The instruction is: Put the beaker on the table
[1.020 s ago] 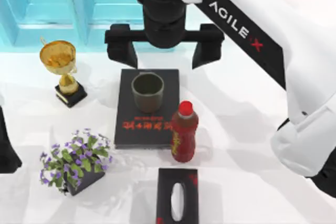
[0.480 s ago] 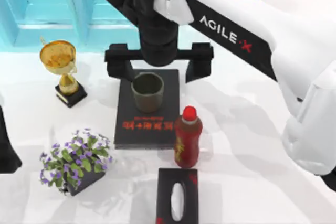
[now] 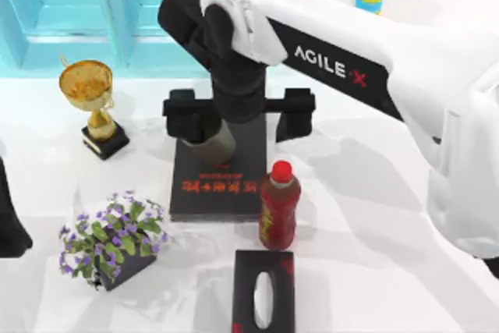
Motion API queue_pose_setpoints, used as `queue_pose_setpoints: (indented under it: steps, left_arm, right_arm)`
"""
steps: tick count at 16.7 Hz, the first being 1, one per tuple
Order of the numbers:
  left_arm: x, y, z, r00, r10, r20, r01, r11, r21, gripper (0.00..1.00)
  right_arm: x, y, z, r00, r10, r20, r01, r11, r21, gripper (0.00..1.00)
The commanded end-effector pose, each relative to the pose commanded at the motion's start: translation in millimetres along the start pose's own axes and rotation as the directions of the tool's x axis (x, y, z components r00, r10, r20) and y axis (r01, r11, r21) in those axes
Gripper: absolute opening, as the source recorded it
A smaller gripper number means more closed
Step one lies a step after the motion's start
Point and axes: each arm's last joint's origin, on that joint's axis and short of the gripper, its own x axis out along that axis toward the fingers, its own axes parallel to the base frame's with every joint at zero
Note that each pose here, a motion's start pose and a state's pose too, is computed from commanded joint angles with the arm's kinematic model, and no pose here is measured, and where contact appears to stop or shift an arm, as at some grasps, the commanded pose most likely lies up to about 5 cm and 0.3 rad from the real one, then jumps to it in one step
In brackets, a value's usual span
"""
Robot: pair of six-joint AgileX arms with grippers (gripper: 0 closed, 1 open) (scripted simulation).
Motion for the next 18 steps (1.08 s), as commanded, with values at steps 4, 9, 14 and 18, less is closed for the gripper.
queue_pose_setpoints:
  steps: [4, 9, 14, 18]
  left_arm:
    - [0.0, 0.0, 0.0, 1.0, 0.0, 0.0, 0.0, 1.0, 0.0, 1.0]
    - [0.0, 0.0, 0.0, 1.0, 0.0, 0.0, 0.0, 1.0, 0.0, 1.0]
    - [0.0, 0.0, 0.0, 1.0, 0.0, 0.0, 0.0, 1.0, 0.0, 1.0]
    - [0.0, 0.0, 0.0, 1.0, 0.0, 0.0, 0.0, 1.0, 0.0, 1.0]
  right_arm:
    - [0.0, 0.0, 0.0, 1.0, 0.0, 0.0, 0.0, 1.0, 0.0, 0.85]
    - [0.0, 0.0, 0.0, 1.0, 0.0, 0.0, 0.0, 1.0, 0.0, 0.47]
    - [0.0, 0.0, 0.0, 1.0, 0.0, 0.0, 0.0, 1.0, 0.0, 0.1]
    - [0.0, 0.0, 0.0, 1.0, 0.0, 0.0, 0.0, 1.0, 0.0, 0.0]
